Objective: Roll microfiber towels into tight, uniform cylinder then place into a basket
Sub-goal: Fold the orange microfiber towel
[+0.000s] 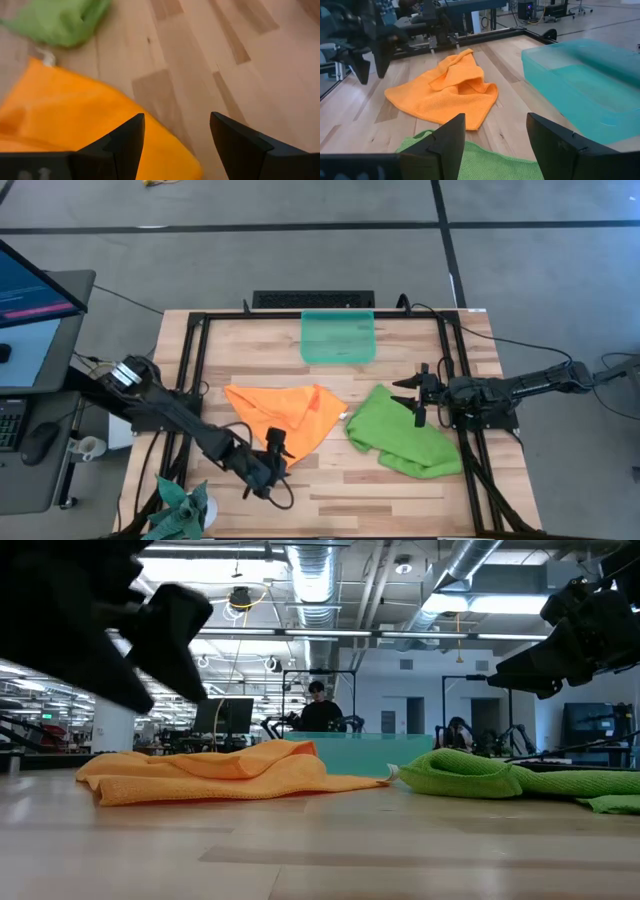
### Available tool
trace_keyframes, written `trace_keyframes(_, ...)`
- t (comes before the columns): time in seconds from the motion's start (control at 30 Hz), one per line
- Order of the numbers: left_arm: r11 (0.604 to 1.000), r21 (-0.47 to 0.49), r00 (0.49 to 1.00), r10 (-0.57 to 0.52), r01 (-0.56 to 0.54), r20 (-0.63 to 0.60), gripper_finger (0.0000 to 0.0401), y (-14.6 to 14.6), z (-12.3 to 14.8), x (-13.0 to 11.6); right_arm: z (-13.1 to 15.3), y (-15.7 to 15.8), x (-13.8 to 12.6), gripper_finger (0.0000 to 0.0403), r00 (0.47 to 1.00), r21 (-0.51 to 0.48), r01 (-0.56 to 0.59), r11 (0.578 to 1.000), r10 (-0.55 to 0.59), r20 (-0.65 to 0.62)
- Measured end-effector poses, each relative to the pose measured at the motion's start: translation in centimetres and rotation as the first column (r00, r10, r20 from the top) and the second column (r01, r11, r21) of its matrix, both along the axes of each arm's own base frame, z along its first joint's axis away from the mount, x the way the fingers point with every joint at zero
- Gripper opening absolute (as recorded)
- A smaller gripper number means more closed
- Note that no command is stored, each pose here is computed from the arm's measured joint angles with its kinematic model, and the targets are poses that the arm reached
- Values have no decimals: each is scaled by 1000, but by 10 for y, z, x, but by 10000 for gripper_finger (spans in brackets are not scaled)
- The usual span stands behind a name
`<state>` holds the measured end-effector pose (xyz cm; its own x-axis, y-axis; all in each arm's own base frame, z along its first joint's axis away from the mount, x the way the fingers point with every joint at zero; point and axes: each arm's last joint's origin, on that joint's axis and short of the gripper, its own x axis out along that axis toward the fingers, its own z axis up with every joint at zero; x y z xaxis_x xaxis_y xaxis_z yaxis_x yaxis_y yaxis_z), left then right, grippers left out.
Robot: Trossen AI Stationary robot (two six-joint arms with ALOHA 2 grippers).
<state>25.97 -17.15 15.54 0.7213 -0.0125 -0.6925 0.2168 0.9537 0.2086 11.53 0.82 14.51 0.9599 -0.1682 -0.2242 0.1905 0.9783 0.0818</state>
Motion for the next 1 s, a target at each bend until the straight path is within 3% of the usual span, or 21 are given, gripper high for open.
trace_keyframes(0.27, 994, -17, 994, 107, -107, -30, 219, -10, -22, -3, 0, 0, 0, 232, 1000, 0, 0, 1000, 0, 0)
trace_keyframes(0.53, 973, 60, 974, 225, -223, -19, 219, -8, -48, -1, 0, 0, 0, 232, 1000, 0, 0, 1000, 0, 0)
trace_keyframes(0.7, 957, 20, 956, 290, -290, -42, 211, -7, -49, -3, 0, 0, 0, 232, 1000, 0, 0, 1000, 0, 0)
trace_keyframes(0.83, 942, 10, 939, 336, -337, -72, 174, -4, -51, -5, 0, 0, 0, 232, 1000, 0, 0, 1000, 0, 0)
trace_keyframes(1.0, 942, 24, 938, 336, -336, -82, 94, -6, -52, -9, 0, 0, 0, 232, 1000, 0, 0, 1000, 0, 0)
